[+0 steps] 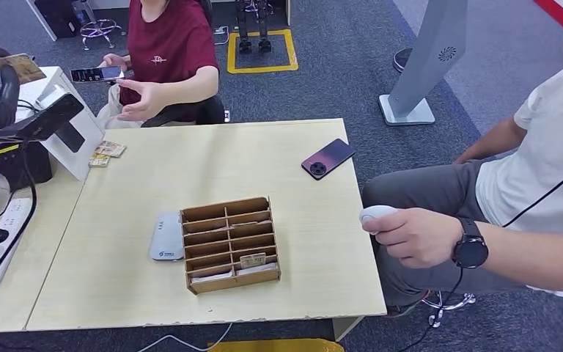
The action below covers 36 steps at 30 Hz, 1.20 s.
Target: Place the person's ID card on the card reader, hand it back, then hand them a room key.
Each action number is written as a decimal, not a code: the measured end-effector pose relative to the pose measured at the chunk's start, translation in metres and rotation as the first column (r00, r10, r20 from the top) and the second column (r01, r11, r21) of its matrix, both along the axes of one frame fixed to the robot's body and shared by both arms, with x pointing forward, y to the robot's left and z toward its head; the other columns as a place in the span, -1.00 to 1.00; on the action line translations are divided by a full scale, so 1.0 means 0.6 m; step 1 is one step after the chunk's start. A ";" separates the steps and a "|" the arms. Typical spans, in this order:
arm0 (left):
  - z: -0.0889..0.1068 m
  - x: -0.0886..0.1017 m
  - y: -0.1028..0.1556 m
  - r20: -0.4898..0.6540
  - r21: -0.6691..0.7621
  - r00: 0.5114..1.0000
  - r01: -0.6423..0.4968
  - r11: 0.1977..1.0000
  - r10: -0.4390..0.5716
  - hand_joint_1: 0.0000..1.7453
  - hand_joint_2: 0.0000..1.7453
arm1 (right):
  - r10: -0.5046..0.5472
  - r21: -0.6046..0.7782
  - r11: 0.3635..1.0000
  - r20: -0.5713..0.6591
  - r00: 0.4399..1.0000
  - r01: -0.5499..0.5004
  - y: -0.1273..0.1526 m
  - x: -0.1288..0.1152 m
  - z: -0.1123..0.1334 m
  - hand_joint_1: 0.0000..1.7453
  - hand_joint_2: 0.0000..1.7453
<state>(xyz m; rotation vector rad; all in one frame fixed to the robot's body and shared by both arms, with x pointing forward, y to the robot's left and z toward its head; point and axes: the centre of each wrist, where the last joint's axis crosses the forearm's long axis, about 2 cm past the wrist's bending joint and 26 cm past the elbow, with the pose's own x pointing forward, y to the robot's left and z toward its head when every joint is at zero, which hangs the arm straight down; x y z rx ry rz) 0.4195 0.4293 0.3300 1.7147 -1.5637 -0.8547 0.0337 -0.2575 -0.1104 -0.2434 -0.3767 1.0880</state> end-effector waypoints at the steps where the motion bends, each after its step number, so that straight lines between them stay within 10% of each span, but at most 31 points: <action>1: -0.022 0.010 -0.001 0.003 -0.003 0.999 -0.046 0.999 0.046 1.00 1.00 | 0.001 0.001 1.000 0.000 1.000 -0.001 0.000 0.002 0.000 -1.00 -1.00; 9: -0.152 0.035 -0.023 -0.157 -0.050 0.981 -0.127 0.991 0.117 1.00 1.00 | 0.002 -0.006 1.000 -0.014 1.000 -0.002 -0.009 0.002 -0.001 -1.00 -1.00; 26: -0.194 0.039 -0.051 -0.271 -0.050 0.960 -0.078 0.996 0.062 1.00 1.00 | 0.003 -0.018 1.000 -0.013 1.000 -0.003 -0.023 0.000 -0.001 -1.00 -1.00; 30: -0.195 0.040 -0.055 -0.277 -0.056 0.960 -0.064 0.996 0.046 -1.00 1.00 | 0.002 -0.021 1.000 -0.017 1.000 -0.003 -0.026 0.000 -0.002 -1.00 -1.00; 36: -0.196 0.038 -0.050 -0.268 -0.056 0.963 -0.039 0.998 0.023 -1.00 1.00 | 0.001 -0.022 1.000 -0.016 1.000 -0.002 -0.030 -0.001 -0.002 -1.00 -1.00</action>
